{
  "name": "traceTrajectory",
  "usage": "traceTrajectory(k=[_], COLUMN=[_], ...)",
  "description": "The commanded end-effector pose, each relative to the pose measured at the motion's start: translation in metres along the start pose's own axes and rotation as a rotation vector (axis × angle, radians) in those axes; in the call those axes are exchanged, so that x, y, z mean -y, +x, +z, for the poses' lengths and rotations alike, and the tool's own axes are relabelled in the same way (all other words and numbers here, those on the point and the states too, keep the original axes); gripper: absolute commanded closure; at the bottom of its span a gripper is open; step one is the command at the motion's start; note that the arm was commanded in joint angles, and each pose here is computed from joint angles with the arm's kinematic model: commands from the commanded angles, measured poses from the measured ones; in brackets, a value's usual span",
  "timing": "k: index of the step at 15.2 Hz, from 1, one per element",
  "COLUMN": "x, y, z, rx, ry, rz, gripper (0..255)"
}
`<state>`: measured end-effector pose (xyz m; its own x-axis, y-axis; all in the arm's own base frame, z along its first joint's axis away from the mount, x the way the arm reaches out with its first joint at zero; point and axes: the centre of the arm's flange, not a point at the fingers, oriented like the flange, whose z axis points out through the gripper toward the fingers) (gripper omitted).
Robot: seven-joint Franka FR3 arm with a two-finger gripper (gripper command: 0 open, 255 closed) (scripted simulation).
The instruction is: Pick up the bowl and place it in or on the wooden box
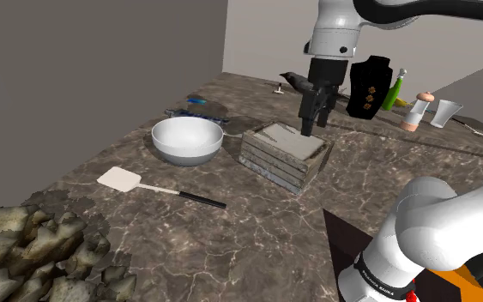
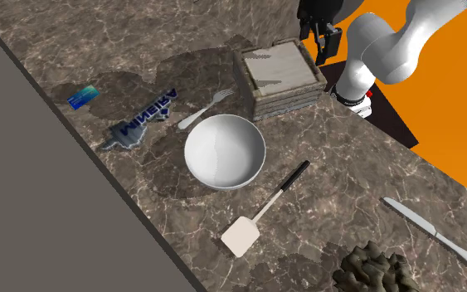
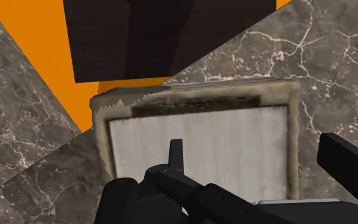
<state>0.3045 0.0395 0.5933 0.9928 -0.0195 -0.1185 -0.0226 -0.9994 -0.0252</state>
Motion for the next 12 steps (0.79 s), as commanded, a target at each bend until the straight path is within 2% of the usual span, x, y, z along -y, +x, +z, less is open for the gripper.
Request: traceTrajectory(k=[1, 12], x=[0.0, 0.03], y=[0.0, 0.131], z=[0.0, 0.013], rx=[0.0, -0.059], ry=[0.0, 0.045], rz=[0.0, -0.018], gripper=[0, 0])
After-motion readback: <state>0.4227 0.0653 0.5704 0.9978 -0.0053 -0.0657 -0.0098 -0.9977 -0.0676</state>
